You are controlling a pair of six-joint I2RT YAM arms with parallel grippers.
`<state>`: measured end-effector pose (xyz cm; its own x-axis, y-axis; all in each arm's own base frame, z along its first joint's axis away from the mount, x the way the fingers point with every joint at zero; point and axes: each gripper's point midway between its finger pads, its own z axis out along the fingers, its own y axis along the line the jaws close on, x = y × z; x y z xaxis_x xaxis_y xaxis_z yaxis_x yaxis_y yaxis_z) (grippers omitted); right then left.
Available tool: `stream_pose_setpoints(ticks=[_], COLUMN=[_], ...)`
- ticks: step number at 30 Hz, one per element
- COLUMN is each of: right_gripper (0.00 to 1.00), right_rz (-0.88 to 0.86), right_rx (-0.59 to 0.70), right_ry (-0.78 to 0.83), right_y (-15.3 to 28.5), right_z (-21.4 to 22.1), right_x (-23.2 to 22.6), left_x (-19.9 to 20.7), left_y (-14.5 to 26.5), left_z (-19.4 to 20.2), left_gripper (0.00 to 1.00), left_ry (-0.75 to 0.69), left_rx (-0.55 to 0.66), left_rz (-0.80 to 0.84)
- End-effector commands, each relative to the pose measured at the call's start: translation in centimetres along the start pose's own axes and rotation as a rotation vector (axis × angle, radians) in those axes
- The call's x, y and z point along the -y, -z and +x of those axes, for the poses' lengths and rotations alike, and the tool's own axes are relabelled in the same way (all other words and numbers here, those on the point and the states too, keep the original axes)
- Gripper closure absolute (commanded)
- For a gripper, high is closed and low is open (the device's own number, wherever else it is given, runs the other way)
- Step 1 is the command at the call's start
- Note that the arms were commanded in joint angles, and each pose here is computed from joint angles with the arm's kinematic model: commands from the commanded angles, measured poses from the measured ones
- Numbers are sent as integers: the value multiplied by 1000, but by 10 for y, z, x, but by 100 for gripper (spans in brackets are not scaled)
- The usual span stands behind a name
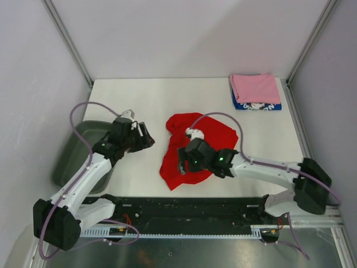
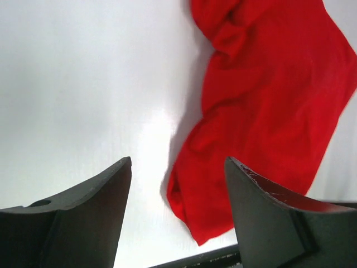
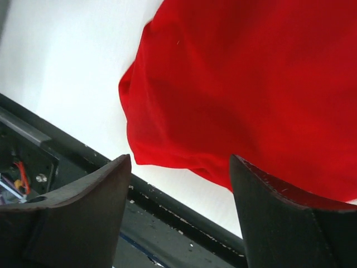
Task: Fold and stack the t-shirts
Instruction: Flatten out the tshirt
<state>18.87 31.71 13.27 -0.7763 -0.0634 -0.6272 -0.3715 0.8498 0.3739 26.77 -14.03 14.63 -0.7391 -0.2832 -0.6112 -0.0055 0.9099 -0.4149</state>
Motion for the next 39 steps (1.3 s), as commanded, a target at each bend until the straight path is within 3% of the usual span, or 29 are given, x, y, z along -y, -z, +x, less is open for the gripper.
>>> stream_pose_setpoints(ticks=[1,16,22,32,35,39], right_gripper=[27,41,42,47,56,87], right_rz=[-32,32,104,165,185,217], right_rx=[27,-73,-90,-147,-136,-99], right_ry=[57,175,264,279,268,248], right_y=[-23,-66,-76,-95,-92,-79], right_z=[0,38,48,63,58,40], right_x=[-40,-59,-64,-52,-48,-41], left_x=[-13,-18,-19,-23,-23,-15], left_y=[12,5,3,-1,-3,-7], left_z=[-18,-10,-8,1,4,11], left_gripper=[28,29,29,29,29,31], left_ry=[94,110,112,107,103,83], left_rx=[78,39,27,2,-7,-46], left_rz=[4,2,-2,-6,0,51])
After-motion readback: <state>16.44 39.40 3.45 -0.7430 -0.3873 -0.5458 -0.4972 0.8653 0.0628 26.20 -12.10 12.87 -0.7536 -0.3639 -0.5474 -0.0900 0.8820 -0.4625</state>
